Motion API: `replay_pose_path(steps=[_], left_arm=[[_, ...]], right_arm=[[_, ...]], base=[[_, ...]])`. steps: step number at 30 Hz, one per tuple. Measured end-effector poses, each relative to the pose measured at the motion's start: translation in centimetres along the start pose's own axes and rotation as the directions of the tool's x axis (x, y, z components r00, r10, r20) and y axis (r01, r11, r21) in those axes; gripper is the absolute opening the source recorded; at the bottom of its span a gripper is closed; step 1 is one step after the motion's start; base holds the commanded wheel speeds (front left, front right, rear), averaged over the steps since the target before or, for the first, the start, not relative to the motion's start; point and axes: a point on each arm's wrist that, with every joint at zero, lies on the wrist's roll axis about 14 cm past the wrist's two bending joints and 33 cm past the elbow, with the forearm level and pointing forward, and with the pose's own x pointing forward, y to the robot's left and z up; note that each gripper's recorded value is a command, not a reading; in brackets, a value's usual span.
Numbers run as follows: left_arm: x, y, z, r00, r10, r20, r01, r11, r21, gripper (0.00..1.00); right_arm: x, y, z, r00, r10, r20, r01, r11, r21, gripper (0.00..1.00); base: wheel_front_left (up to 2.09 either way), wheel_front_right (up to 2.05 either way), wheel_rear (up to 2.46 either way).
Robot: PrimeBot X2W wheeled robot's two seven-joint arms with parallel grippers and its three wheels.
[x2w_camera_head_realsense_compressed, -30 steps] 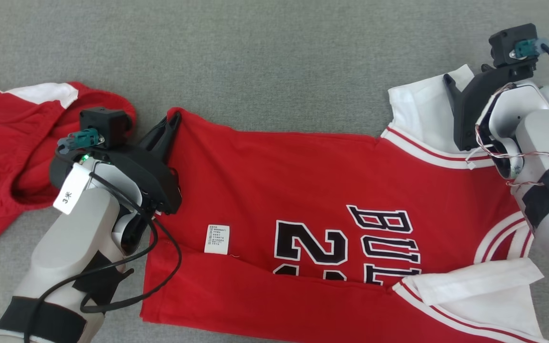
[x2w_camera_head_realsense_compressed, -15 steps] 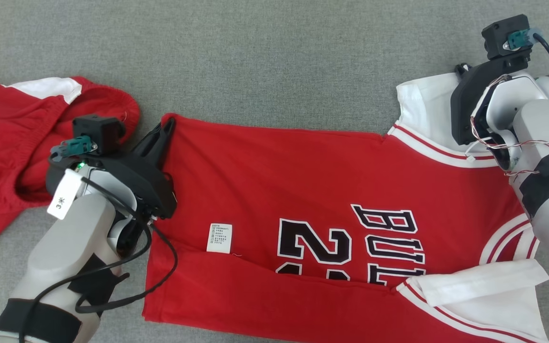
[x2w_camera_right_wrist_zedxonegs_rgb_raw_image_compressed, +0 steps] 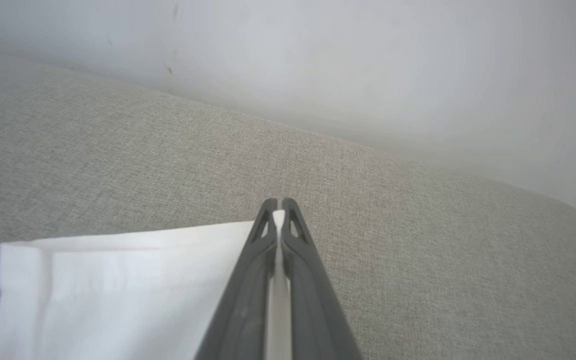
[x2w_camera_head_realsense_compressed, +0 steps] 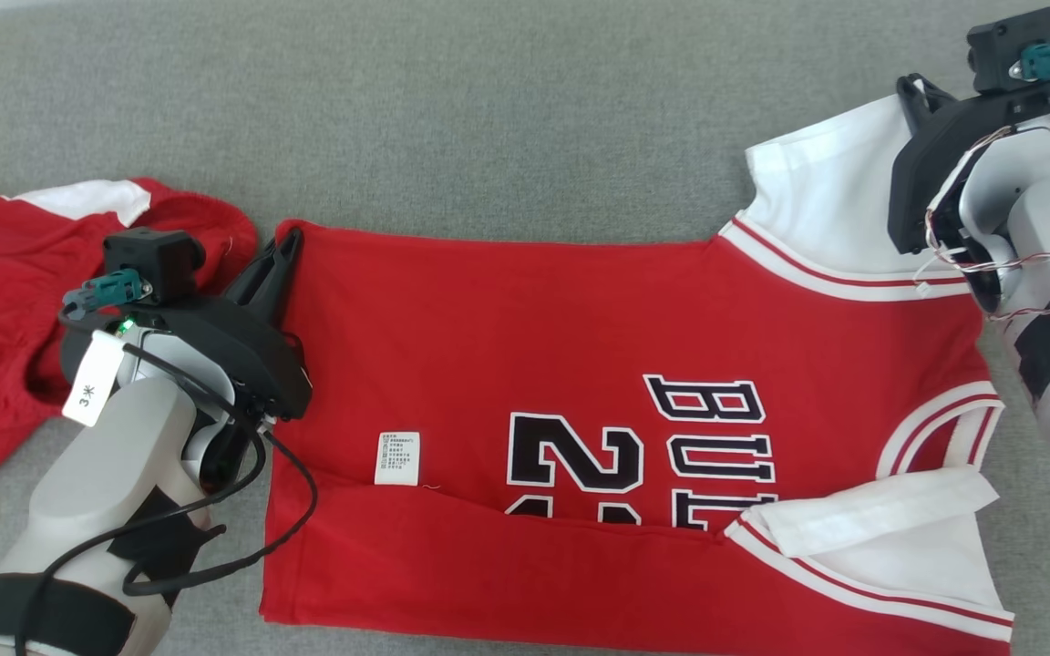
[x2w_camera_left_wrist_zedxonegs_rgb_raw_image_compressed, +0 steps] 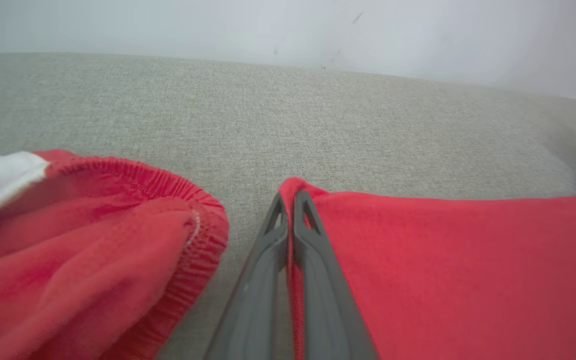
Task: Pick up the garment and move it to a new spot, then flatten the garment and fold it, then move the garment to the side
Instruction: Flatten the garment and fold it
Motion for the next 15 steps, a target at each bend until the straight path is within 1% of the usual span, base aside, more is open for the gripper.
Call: replay_pose_path(steps=[4, 9, 12, 15], left_arm=[[-0.2, -0.4, 0.7, 1.0, -0.009, 0.02, 0.009, 1.0, -0.008, 0.0], [-0.7, -0.6, 1.8, 0.999, -0.011, 0.051, 0.01, 1.0, 0.003, 0.0], [-1.3, -0.5, 2.4, 0.998, -0.008, 0.07, 0.007, 1.0, 0.014, 0.0], [-2.3, -0.4, 1.7, 0.998, -0.004, 0.062, 0.003, 1.0, 0.017, 0.0]], right_arm=[[-0.7, 0.2, 1.1, 0.999, 0.007, 0.053, -0.007, 1.0, 0.007, 0.0], [-1.9, -0.3, 2.9, 0.989, 0.0, 0.146, -0.008, 0.998, 0.059, 0.0], [-2.9, -0.5, 2.7, 0.984, -0.003, 0.179, -0.012, 0.997, 0.083, 0.0], [-4.1, -0.5, 1.6, 0.98, -0.008, 0.2, -0.014, 0.994, 0.107, 0.0]], base=[[0.0, 0.0, 0.0], [0.0, 0.0, 0.0], [0.0, 0.0, 0.0], [0.0, 0.0, 0.0]])
